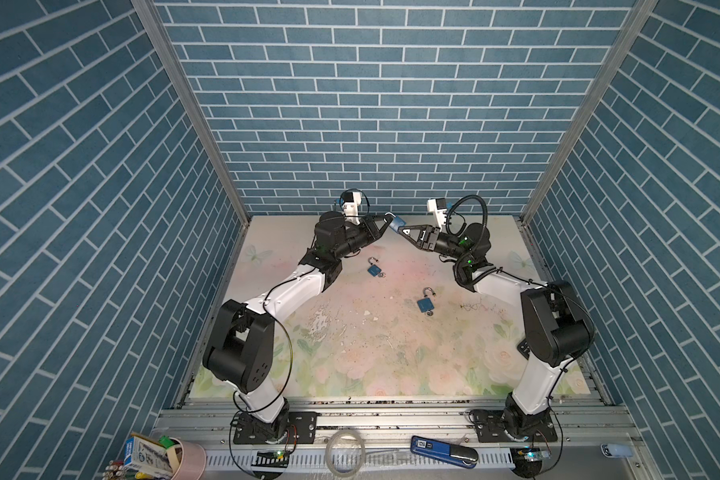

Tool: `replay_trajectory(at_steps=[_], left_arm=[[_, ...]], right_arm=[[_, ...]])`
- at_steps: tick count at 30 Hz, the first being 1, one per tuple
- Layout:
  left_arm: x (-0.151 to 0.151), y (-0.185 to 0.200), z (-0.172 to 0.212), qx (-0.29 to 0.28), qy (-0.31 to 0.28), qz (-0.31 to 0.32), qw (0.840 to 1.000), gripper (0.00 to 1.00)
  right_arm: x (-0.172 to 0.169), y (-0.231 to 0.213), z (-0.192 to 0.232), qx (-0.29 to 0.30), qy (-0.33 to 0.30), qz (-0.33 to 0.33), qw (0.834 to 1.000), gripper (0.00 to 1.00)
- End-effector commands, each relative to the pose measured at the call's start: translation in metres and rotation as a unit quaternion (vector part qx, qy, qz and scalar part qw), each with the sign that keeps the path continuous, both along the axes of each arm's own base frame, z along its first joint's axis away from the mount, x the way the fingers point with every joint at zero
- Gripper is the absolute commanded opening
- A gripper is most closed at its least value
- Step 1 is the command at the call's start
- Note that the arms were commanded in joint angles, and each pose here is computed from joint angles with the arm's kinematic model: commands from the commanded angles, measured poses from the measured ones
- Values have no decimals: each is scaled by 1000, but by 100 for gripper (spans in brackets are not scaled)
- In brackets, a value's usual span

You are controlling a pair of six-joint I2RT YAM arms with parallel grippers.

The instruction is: Lock with the key

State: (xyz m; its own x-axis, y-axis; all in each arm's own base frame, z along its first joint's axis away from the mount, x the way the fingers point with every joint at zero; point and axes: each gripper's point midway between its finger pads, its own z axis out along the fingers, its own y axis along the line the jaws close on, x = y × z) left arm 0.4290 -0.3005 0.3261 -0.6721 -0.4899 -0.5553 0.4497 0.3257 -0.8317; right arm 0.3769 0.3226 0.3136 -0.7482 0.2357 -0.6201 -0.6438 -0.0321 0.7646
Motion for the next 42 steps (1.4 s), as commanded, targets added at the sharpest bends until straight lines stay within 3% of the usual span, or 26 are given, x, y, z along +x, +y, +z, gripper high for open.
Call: replay_trajectory(at_steps=[1,8,14,33,42], left_arm=[[-52,-51,-44,44,57,-124,990,0],[-45,-39,-53,50,67,-107,991,0],[-40,-33,-59,52,74,-94,991,0],[-24,-10,-63,30,82,-62,994,0],[-24,-8,-50,19,73,-60,995,0]], right_arm=[[-38,18,32,28,-85,53,995,1],[-28,4,34,30,-84,28,996,21],[-20,-7,30,26,-78,6,997,27],[-4,-31,8,-2,-53,-54,997,33],[-1,-48,-13,-36,-16,-125,991,34]])
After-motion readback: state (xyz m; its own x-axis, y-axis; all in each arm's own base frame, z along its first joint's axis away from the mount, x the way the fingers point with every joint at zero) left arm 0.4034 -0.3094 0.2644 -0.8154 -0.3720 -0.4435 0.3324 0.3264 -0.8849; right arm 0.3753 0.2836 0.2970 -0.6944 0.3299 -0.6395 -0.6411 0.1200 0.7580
